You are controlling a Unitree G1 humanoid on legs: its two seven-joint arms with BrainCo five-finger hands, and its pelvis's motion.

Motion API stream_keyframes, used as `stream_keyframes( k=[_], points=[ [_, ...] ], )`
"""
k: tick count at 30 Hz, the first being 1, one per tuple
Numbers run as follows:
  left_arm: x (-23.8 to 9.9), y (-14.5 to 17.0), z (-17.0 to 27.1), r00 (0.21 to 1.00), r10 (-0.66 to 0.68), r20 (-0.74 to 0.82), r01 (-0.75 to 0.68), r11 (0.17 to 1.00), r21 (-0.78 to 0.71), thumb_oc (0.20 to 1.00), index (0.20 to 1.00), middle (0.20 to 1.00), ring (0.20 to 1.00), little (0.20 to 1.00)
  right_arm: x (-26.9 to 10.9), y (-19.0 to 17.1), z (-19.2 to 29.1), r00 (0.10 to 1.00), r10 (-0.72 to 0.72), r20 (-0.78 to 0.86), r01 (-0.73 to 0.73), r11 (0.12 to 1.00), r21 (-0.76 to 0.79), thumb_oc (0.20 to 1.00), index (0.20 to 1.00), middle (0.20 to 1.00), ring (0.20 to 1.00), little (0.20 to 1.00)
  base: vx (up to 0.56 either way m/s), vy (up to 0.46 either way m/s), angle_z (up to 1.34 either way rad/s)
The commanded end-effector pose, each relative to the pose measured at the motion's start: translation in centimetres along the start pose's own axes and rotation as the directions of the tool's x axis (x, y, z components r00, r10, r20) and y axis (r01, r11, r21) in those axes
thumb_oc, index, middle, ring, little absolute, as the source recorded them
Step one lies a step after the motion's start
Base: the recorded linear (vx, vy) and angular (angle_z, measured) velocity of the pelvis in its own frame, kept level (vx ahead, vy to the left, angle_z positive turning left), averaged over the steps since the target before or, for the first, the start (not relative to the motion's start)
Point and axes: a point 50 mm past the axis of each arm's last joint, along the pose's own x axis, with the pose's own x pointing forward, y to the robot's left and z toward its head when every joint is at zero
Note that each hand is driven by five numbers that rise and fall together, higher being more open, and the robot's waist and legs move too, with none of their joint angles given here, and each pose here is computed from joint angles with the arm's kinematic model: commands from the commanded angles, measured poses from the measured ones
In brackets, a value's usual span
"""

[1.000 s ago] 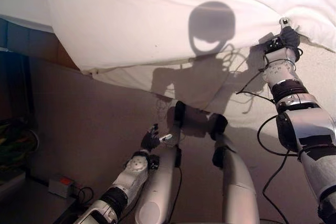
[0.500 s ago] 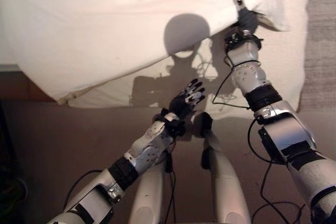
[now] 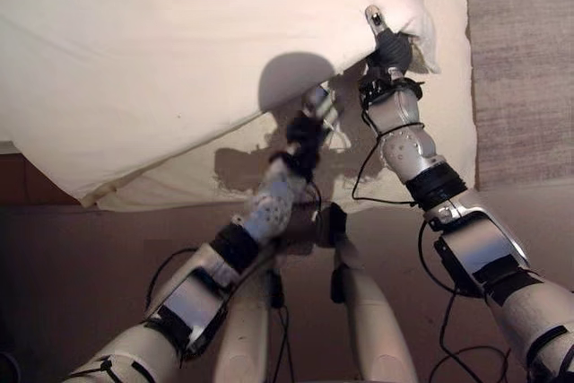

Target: Make the bed

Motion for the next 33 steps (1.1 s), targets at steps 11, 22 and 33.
stream_keyframes(
  k=[11, 22, 33],
  points=[
    [0.9, 1.7, 7.0, 0.898, 0.227, 0.377, -0.177, 0.971, -0.162, 1.000, 1.000, 1.000, 1.000, 1.000, -1.3, -2.8, 2.4, 0.982, -0.083, 0.171, 0.067, 0.993, 0.097, 0.200, 0.200, 0.200, 0.200, 0.200, 0.00, -0.029, 0.00],
    [-0.3, 4.6, 10.4, 0.764, 0.408, 0.500, -0.308, 0.911, -0.273, 1.000, 1.000, 1.000, 1.000, 1.000, -3.3, -6.6, 0.7, 0.960, -0.241, 0.140, 0.219, 0.963, 0.158, 0.200, 0.200, 0.200, 0.200, 0.200, 0.00, -0.008, 0.06],
    [-4.3, 9.0, 14.9, 0.564, 0.522, 0.640, -0.452, 0.844, -0.289, 1.000, 1.000, 1.000, 1.000, 1.000, -6.8, -11.2, -1.2, 0.909, -0.404, 0.099, 0.377, 0.901, 0.216, 0.200, 0.200, 0.200, 0.200, 0.200, 0.00, -0.002, 0.04]
  ],
)
